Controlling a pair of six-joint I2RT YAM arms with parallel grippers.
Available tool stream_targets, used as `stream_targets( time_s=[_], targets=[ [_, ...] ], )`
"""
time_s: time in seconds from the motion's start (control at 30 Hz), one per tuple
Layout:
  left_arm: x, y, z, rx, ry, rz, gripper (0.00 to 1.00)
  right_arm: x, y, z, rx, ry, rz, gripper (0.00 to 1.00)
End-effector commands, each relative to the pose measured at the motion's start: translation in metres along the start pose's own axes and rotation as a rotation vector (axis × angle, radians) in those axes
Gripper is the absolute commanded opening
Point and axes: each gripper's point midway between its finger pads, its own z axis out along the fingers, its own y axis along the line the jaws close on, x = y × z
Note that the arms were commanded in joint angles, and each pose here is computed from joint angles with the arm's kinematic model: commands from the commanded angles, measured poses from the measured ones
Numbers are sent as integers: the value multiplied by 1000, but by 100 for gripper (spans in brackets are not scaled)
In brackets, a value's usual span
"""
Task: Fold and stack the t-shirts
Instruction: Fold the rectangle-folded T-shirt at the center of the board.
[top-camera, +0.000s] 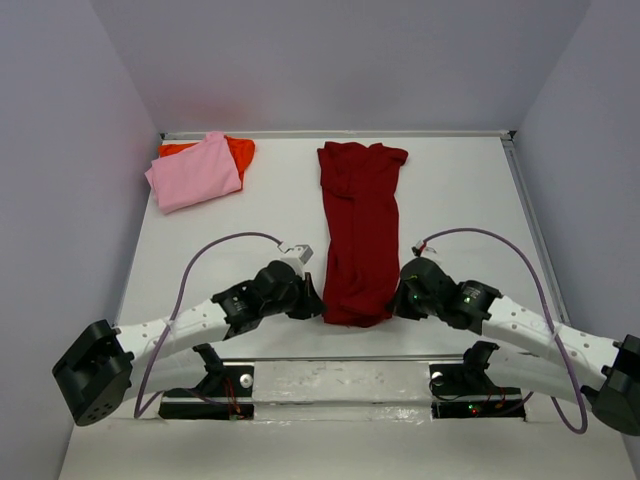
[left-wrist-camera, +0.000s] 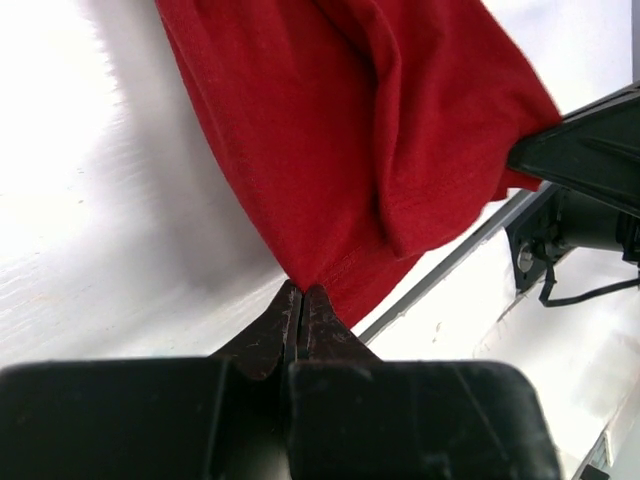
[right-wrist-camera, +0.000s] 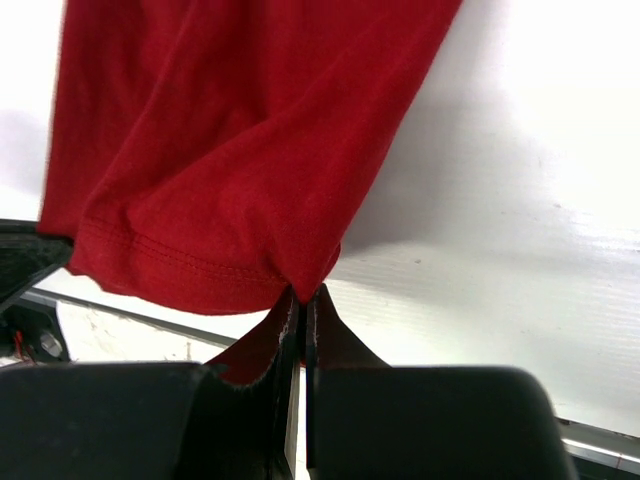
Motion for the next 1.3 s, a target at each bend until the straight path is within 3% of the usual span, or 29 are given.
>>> stream_targets(
  time_s=[0.0, 0.47, 0.97, 1.27],
  targets=[
    [-21, 2, -7, -46, -44, 32, 0, -26, 4, -9, 42, -88, -44, 0],
    [-114, 20, -8, -103, -211, 47, 0, -100, 27, -22, 147, -335, -60, 0],
    [-203, -3, 11, -62, -339, 109, 0, -171, 26, -23, 395, -584, -123, 0],
    [-246, 19, 7, -223, -483, 124, 0, -222, 20, -10, 413, -642, -151, 0]
  ],
)
